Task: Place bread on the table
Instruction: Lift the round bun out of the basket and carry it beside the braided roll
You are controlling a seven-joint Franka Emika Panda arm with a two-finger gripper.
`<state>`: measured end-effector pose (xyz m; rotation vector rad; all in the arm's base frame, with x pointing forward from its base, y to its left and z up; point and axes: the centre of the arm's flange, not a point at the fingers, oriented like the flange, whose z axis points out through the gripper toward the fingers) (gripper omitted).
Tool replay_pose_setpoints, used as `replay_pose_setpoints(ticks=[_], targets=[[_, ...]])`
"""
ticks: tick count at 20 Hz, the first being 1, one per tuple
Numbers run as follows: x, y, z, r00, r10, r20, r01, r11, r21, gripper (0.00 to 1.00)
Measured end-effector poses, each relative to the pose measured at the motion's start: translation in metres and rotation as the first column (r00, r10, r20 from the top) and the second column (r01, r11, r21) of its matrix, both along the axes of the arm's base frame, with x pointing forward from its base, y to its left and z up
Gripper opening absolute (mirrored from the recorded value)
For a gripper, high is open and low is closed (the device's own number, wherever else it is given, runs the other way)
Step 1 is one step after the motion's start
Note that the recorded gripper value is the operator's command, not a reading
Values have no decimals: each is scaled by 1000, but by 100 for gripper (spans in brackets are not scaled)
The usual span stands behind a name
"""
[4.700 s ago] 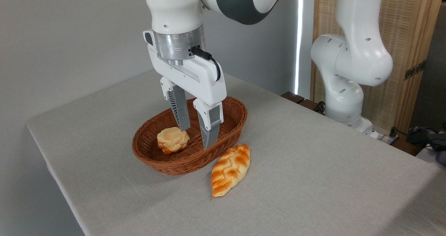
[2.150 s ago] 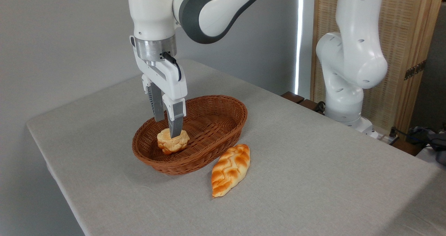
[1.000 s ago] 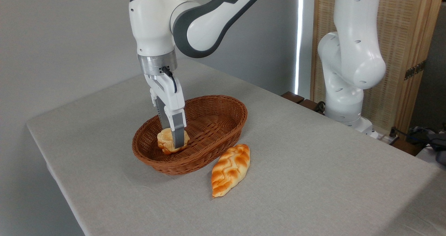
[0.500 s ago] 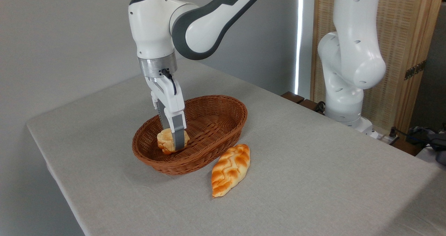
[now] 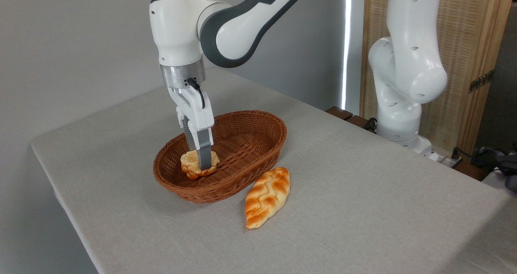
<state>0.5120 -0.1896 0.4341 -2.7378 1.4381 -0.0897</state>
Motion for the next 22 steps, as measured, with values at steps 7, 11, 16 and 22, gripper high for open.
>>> replay_pose_setpoints(ticks=[7, 11, 16, 22], targets=[[0, 4, 24, 998, 53, 40, -52, 998, -25, 55], [3, 27, 47, 992, 101, 77, -97, 994, -50, 55], [21, 93, 75, 968, 222, 114, -213, 973, -83, 56], [33, 162, 67, 946, 302, 120, -302, 953, -16, 67]])
